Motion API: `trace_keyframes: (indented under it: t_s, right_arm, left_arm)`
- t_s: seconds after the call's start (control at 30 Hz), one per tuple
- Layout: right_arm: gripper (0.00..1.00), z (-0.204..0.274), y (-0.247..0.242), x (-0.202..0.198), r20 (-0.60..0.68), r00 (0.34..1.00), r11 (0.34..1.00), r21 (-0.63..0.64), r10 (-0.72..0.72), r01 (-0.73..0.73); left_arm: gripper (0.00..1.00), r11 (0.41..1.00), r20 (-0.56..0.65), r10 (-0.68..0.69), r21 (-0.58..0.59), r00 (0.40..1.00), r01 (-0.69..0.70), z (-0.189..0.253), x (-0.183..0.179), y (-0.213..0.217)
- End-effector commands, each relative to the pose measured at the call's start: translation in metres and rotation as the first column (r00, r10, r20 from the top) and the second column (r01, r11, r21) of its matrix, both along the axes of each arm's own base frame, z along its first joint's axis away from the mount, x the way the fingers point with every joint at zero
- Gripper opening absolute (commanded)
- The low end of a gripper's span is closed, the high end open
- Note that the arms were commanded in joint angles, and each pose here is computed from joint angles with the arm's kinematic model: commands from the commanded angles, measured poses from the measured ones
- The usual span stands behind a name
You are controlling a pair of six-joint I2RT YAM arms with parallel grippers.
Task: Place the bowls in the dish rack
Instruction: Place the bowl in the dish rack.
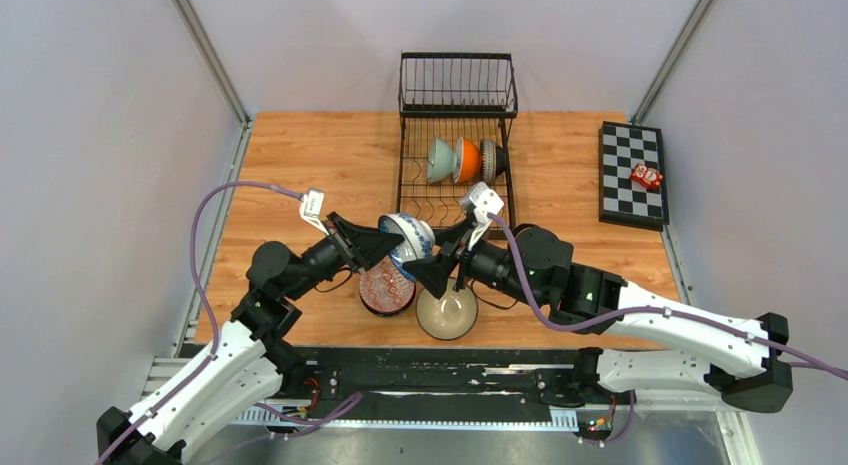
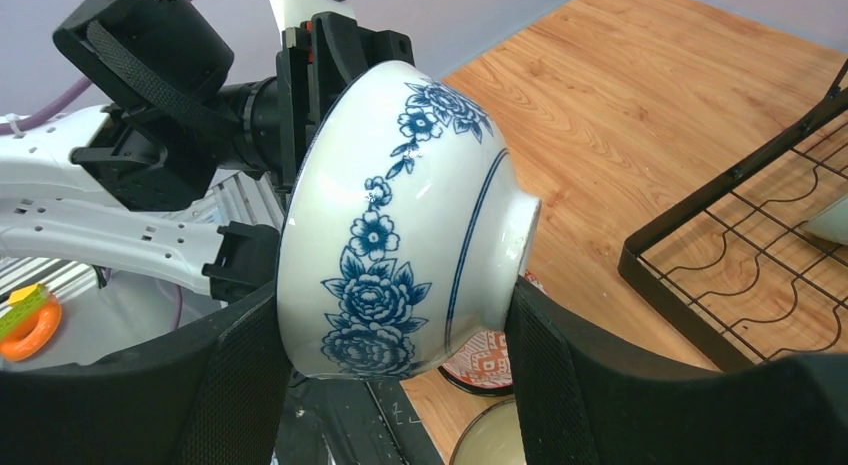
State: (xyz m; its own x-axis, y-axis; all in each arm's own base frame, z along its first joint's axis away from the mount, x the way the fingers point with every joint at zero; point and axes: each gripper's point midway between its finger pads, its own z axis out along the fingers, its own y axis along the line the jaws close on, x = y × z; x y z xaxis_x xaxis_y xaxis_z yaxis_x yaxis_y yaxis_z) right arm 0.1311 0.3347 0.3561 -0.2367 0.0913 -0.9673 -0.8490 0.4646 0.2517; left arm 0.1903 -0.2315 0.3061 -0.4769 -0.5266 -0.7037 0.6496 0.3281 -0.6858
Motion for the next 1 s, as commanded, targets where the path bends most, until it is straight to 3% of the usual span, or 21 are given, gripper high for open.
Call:
trace_keyframes:
  t_s: [0.0, 0.2, 0.5, 0.6, 0.87, 0.97]
  right_arm:
    - [0.03, 0.036, -0.002, 0.003, 0.036, 0.999, 0.997, 0.075, -0.025, 0.022]
    - [0.03, 0.037, -0.001, 0.005, 0.032, 0.999, 0.997, 0.075, -0.037, 0.034]
    - [0.03, 0.037, 0.004, 0.001, 0.017, 1.000, 0.996, 0.089, -0.009, 0.007]
    - [0.03, 0.038, 0.004, 0.001, 0.016, 1.000, 0.996, 0.092, -0.010, 0.008]
    - [0.03, 0.038, -0.003, 0.002, 0.013, 1.000, 0.995, 0.094, -0.029, 0.027]
    - [0.03, 0.036, -0.003, 0.001, 0.010, 1.000, 0.996, 0.081, -0.021, 0.020]
  left_arm:
    - [0.34, 0.998, 0.001, 0.048, 0.040, 0.999, -0.048, -0.001, 0.005, 0.007]
    - [0.49, 0.995, -0.009, 0.074, 0.066, 0.997, -0.073, -0.006, 0.007, 0.010]
    - [0.59, 1.000, 0.001, 0.000, -0.005, 1.000, 0.000, 0.003, 0.000, 0.001]
    - [0.46, 0.999, 0.007, -0.039, -0.033, 0.999, 0.039, 0.007, -0.005, -0.003]
    - [0.00, 0.996, 0.025, -0.064, -0.057, 0.998, 0.065, 0.013, -0.010, -0.004]
    - [0.00, 0.996, 0.038, -0.062, -0.061, 0.997, 0.064, 0.017, -0.010, -0.004]
